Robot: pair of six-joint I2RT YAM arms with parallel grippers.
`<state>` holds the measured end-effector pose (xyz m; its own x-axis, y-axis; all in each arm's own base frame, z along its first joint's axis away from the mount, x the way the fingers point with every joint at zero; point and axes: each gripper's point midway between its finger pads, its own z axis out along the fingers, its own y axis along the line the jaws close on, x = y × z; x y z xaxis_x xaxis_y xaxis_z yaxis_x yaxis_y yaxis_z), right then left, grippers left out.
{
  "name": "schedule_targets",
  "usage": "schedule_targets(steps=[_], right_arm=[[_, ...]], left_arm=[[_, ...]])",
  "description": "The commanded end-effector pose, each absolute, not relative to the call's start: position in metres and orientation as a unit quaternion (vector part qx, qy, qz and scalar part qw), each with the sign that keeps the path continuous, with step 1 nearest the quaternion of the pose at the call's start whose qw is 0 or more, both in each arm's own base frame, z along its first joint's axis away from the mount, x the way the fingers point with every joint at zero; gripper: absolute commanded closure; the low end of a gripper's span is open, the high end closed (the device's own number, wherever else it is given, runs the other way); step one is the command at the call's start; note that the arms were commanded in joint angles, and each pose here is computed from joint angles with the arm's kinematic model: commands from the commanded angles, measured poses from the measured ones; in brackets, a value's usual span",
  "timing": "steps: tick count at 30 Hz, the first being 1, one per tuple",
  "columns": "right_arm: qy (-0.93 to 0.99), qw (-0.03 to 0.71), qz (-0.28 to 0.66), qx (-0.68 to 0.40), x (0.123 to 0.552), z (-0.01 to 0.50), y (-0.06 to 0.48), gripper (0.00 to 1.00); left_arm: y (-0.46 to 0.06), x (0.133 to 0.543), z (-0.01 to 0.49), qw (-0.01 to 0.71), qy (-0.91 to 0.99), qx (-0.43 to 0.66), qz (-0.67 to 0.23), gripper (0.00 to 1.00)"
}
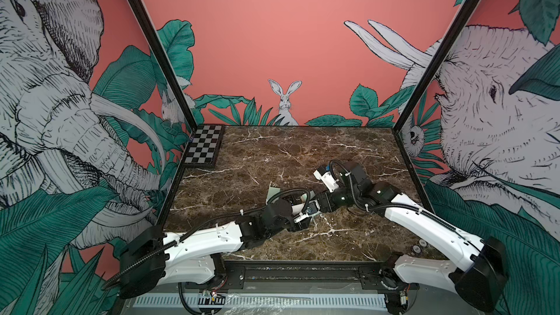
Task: Take the rings out of the lift-off lid box
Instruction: Open the lid on the jewelry box.
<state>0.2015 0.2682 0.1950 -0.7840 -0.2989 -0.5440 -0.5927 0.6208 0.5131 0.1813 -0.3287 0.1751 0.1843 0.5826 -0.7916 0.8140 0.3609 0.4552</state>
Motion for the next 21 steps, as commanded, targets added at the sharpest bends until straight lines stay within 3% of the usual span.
schedule_targets(steps=[1, 14, 21], right_arm=[[0.875, 0.239, 0.339, -0.248, 0.207, 0.202, 0.257, 0.66], [0.880, 0.260, 0.330, -0.223, 0.216, 0.213, 0.240, 0.65], [0.907, 0.309, 0.244, -0.151, 0.244, 0.212, 0.195, 0.65]], left_arm=[[-0.322, 0.182, 0.173, 0.531, 0.634, 0.552, -0.102, 0.94], [-0.319, 0.185, 0.163, 0.520, 0.639, 0.560, -0.084, 0.94], [-0.333, 0.184, 0.173, 0.535, 0.629, 0.553, -0.109, 0.93]])
